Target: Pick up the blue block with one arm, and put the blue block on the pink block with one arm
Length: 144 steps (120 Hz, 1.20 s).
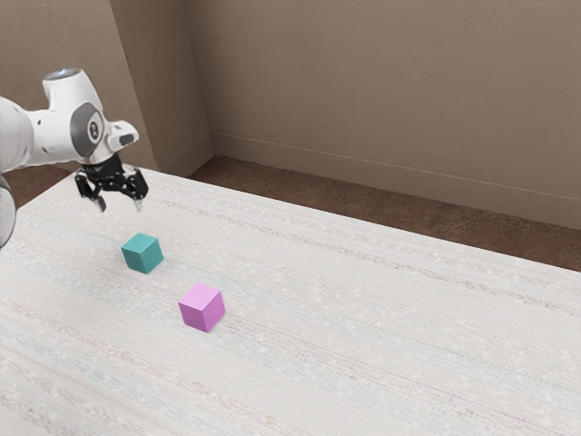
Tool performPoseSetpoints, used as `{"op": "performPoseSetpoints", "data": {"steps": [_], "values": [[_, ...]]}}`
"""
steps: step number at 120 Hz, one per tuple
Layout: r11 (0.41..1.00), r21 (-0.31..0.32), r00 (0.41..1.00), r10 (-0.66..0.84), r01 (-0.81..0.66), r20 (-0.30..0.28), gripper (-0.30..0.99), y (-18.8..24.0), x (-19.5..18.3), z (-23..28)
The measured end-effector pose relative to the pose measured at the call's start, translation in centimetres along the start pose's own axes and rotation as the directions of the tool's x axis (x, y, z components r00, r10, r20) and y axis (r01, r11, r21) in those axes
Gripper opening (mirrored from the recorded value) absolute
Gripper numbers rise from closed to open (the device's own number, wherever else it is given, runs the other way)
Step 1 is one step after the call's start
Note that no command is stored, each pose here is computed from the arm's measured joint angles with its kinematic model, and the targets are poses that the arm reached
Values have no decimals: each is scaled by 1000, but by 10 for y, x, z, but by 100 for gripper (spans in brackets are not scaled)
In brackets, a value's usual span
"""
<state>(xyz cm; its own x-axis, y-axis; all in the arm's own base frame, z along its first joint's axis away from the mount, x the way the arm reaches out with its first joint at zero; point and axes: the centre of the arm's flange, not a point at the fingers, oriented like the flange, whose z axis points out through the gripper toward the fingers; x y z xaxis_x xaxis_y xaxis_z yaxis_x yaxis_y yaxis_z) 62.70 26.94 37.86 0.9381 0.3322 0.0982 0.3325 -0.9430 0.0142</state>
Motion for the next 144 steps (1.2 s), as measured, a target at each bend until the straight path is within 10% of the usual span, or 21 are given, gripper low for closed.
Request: {"op": "performPoseSetpoints", "data": {"steps": [144], "values": [[934, -60, 929, 358, -353, 93, 65, 2, -13, 86]]}}
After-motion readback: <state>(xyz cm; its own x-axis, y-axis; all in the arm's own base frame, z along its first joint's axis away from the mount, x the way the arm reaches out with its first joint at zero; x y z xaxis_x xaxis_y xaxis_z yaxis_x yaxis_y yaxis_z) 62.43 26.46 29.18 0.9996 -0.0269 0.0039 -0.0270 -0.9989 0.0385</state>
